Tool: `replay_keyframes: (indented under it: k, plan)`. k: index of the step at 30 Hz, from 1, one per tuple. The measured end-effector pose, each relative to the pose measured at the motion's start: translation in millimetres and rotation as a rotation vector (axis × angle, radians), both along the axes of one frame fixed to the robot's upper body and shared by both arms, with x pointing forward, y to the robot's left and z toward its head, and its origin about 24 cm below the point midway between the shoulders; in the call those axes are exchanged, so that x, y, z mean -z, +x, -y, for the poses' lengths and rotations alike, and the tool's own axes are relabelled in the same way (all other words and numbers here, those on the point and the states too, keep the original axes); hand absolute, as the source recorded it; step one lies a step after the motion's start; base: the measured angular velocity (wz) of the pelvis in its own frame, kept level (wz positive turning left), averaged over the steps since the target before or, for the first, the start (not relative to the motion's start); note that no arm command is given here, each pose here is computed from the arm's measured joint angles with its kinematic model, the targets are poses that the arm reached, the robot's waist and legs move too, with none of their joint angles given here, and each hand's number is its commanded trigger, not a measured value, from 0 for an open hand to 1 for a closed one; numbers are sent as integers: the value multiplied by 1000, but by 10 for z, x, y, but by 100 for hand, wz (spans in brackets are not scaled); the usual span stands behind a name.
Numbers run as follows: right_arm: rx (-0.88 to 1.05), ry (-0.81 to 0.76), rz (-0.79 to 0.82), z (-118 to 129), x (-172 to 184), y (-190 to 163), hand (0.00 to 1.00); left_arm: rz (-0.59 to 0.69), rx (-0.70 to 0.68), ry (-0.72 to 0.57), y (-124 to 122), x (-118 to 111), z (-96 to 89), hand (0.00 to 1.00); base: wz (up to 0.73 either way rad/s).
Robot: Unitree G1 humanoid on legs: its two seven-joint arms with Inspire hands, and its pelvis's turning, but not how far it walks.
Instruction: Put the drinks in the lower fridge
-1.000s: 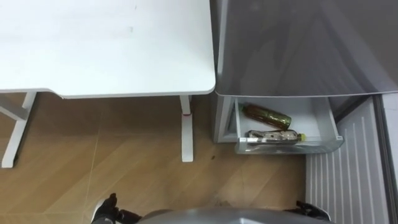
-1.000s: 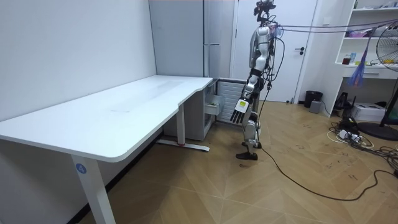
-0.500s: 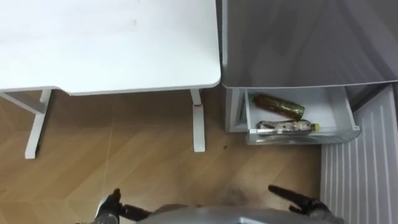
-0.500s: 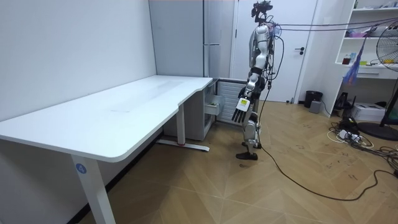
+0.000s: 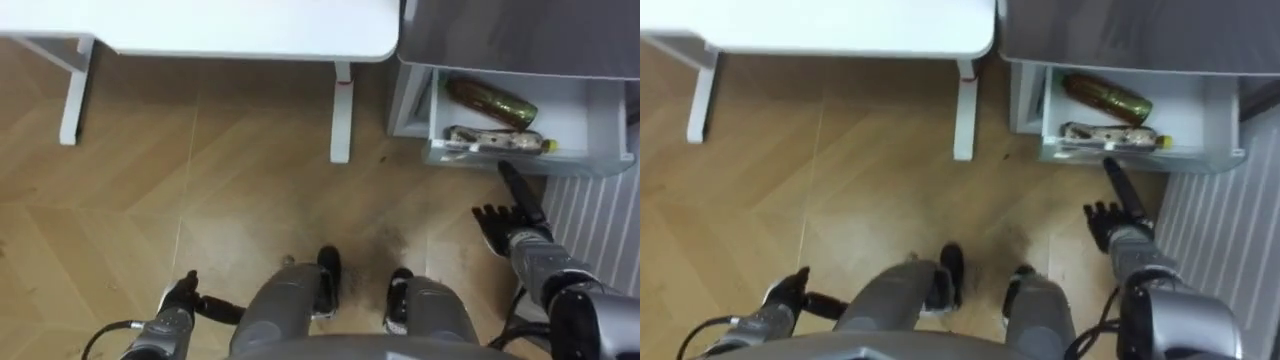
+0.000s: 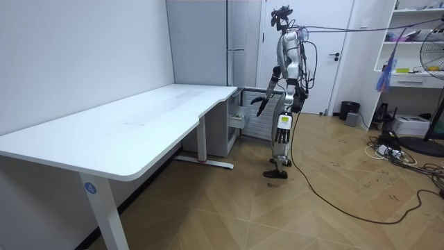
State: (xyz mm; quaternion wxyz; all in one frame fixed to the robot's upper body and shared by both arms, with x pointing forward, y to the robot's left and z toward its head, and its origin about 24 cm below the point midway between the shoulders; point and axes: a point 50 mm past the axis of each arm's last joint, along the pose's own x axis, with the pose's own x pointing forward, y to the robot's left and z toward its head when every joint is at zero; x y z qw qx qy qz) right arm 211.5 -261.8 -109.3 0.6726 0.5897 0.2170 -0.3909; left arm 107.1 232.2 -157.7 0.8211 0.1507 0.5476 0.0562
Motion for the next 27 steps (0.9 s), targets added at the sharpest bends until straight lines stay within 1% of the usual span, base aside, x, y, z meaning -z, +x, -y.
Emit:
replay_keyframes:
  k: [3, 6, 13, 16, 18, 22, 24, 27]
  plan:
    - [61, 25, 55, 53, -89, 115, 0, 19, 6, 31, 61, -33, -62, 0, 6]
    - [127, 17, 80, 165, -138, 124, 0, 17, 9, 52, 67, -37, -74, 0, 0]
    - [179, -21, 154, 351, -288, 212, 0, 3, 36, 87, 70, -52, -128, 0, 4]
    - [151, -68, 197, 446, -394, 285, 0, 6, 12, 93, 86, -72, -186, 0, 5]
    - [132, -89, 227, 468, -449, 335, 0, 9, 10, 96, 100, -86, -211, 0, 2]
    - [93, -130, 262, 525, -546, 407, 0, 38, 44, 114, 157, -145, -281, 0, 5]
    - [68, -152, 295, 541, -643, 503, 0, 44, 77, 129, 188, -171, -312, 0, -2]
    - [55, -167, 349, 554, -775, 626, 0, 50, 67, 119, 196, -180, -316, 0, 0]
